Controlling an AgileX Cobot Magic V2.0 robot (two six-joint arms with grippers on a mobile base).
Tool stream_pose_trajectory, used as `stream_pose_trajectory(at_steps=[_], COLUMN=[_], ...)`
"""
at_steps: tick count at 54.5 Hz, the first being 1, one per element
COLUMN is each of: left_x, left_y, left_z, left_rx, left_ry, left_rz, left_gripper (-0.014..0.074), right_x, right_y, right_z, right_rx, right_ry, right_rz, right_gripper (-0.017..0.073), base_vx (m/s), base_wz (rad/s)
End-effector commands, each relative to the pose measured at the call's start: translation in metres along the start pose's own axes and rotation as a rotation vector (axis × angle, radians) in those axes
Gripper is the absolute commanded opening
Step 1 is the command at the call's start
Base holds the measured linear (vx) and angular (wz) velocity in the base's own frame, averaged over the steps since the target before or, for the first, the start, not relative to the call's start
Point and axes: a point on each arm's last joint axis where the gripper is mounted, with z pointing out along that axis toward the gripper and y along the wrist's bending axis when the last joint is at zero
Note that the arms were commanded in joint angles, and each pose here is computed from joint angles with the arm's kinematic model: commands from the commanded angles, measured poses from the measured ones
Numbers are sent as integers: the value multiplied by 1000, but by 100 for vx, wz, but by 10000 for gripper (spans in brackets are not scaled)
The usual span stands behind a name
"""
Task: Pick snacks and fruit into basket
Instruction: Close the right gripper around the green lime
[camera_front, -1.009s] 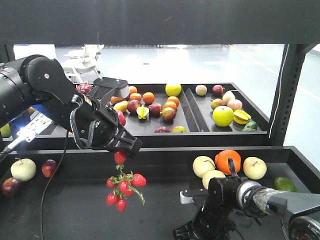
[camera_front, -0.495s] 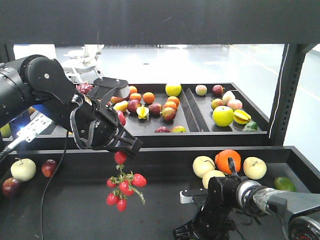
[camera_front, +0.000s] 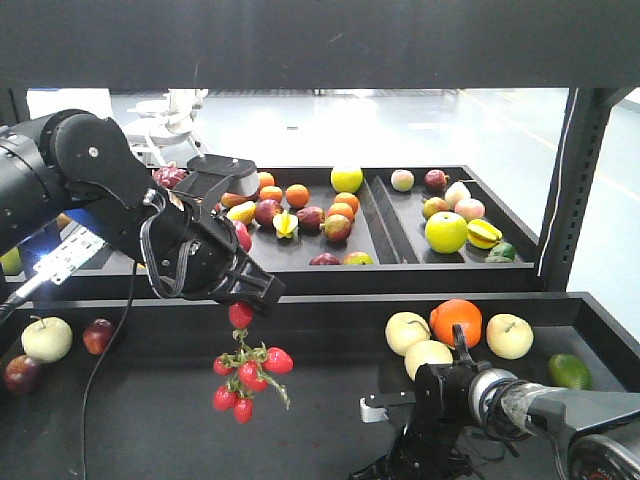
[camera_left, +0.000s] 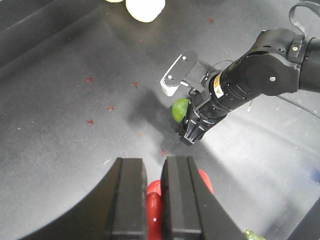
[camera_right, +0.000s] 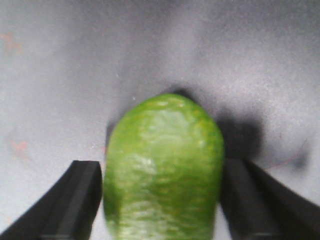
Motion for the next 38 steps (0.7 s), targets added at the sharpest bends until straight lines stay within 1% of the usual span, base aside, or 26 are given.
stream_pose_trajectory(at_steps=[1, 7, 16, 20, 30, 38], left_x=[-12, -12, -12, -12, -12, -12], left_y=[-9, -9, -9, -9, -9, -9], left_z=[-34, -34, -34, -34, -34, -34], left_rx=[-7, -7, -7, -7, -7, -7], left_ry=[-139, -139, -139, -139, -139, -139], left_rz=[8, 8, 8, 8, 8, 8], left_gripper=[-6, -6, -6, -6, -6, -6], right_x=[-14, -14, -14, -14, -12, -11], right_y=[3, 3, 2, 1, -2, -2], right_z=[-35, -35, -35, -35, -36, -40], right_rx=[-6, -6, 2, 14, 49, 57], right_ry=[-97, -96, -96, -93, -73, -66], right_rz=[-18, -18, -25, -36, -68, -68], right_gripper=[406, 300, 85, -15, -11, -10], base_vx=[0, 0, 0, 0, 0, 0], base_wz=[0, 0, 0, 0, 0, 0])
